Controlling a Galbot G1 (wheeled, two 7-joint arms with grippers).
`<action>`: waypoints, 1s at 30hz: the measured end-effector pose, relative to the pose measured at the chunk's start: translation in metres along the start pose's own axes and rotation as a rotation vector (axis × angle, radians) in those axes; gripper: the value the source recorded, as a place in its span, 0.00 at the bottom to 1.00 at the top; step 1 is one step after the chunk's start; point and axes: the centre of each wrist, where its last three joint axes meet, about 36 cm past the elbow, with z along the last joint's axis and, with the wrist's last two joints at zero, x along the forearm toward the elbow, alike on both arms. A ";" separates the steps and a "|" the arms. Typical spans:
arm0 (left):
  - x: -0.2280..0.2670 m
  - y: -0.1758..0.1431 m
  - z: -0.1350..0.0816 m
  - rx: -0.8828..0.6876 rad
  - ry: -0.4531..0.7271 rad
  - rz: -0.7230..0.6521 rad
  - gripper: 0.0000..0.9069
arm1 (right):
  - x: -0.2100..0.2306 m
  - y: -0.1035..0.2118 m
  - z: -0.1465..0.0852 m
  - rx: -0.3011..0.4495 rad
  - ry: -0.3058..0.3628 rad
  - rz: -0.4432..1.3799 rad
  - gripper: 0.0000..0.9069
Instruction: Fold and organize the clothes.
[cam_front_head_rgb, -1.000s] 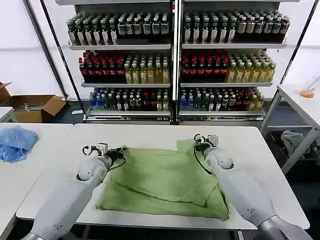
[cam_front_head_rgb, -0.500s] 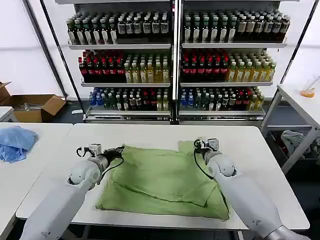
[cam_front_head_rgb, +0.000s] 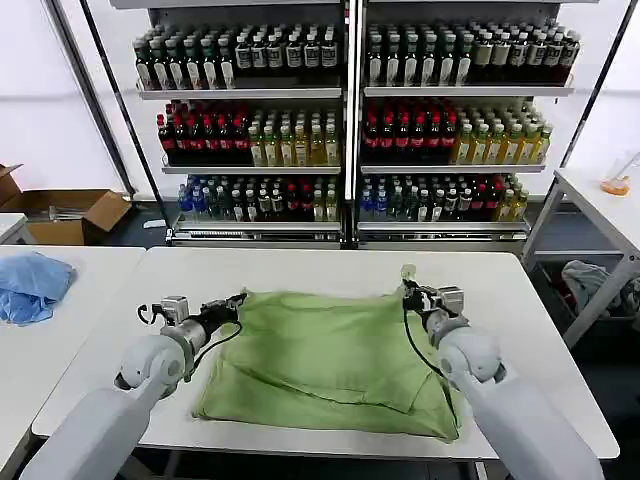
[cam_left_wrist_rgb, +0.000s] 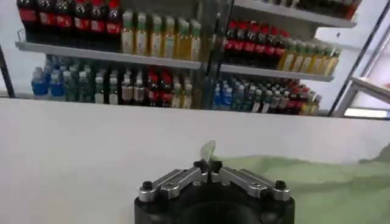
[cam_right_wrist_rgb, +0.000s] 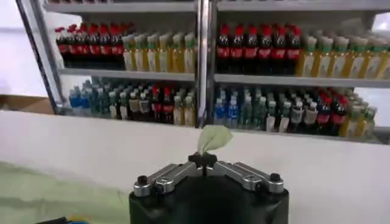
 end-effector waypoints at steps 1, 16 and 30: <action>0.004 -0.001 0.001 0.001 -0.001 0.003 0.02 | 0.007 -0.002 0.001 0.000 -0.004 -0.001 0.00; 0.061 -0.012 0.038 0.008 0.018 0.024 0.03 | 0.093 0.003 0.034 -0.010 0.006 0.012 0.00; 0.073 -0.016 0.070 -0.049 0.107 -0.014 0.30 | 0.124 0.018 0.071 -0.043 0.128 0.060 0.13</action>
